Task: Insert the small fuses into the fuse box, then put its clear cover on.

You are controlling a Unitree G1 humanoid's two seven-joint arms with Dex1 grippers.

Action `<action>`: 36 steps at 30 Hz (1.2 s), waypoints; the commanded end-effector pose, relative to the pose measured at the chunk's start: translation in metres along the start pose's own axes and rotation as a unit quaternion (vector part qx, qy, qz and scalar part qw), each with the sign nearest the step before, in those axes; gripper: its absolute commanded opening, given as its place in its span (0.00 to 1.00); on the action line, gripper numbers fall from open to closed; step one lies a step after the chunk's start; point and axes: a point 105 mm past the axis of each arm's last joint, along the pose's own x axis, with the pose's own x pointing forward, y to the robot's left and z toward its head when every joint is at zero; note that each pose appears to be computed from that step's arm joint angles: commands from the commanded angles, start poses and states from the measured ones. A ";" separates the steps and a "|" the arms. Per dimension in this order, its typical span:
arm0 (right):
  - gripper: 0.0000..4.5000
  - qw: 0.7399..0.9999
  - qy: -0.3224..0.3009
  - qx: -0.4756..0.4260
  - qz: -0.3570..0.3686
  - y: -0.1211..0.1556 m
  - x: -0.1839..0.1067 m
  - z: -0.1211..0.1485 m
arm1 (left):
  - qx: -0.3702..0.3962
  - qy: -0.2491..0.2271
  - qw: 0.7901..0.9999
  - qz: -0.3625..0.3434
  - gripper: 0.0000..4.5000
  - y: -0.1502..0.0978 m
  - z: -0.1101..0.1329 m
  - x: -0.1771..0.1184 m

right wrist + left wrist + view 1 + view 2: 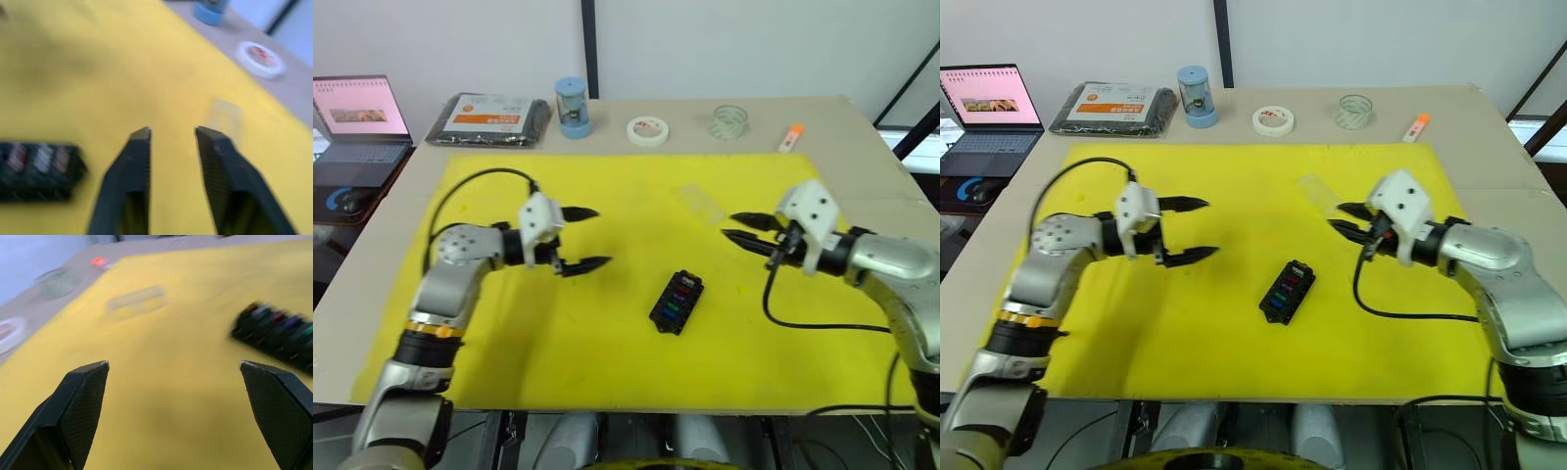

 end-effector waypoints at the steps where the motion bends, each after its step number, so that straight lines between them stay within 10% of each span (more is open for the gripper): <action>1: 0.62 0.999 -0.016 -0.024 -0.043 -0.013 -0.015 0.000 | 0.023 0.019 0.996 0.079 1.00 0.023 -0.004 -0.032; 6: 0.99 0.996 -0.014 0.010 -0.088 -0.025 -0.027 -0.023 | 0.006 0.037 0.987 0.157 1.00 0.039 -0.018 -0.059; 15: 0.99 0.994 -0.033 0.037 -0.099 -0.029 -0.018 -0.028 | -0.004 0.032 0.986 0.164 1.00 0.036 -0.017 -0.063; 28: 0.99 0.993 -0.057 0.080 -0.065 -0.028 0.051 -0.033 | 0.051 -0.084 0.990 -0.099 1.00 -0.006 0.083 0.028; 36: 0.99 0.991 -0.051 0.109 -0.065 -0.030 0.072 -0.039 | 0.061 -0.100 0.983 -0.144 1.00 -0.017 0.092 0.051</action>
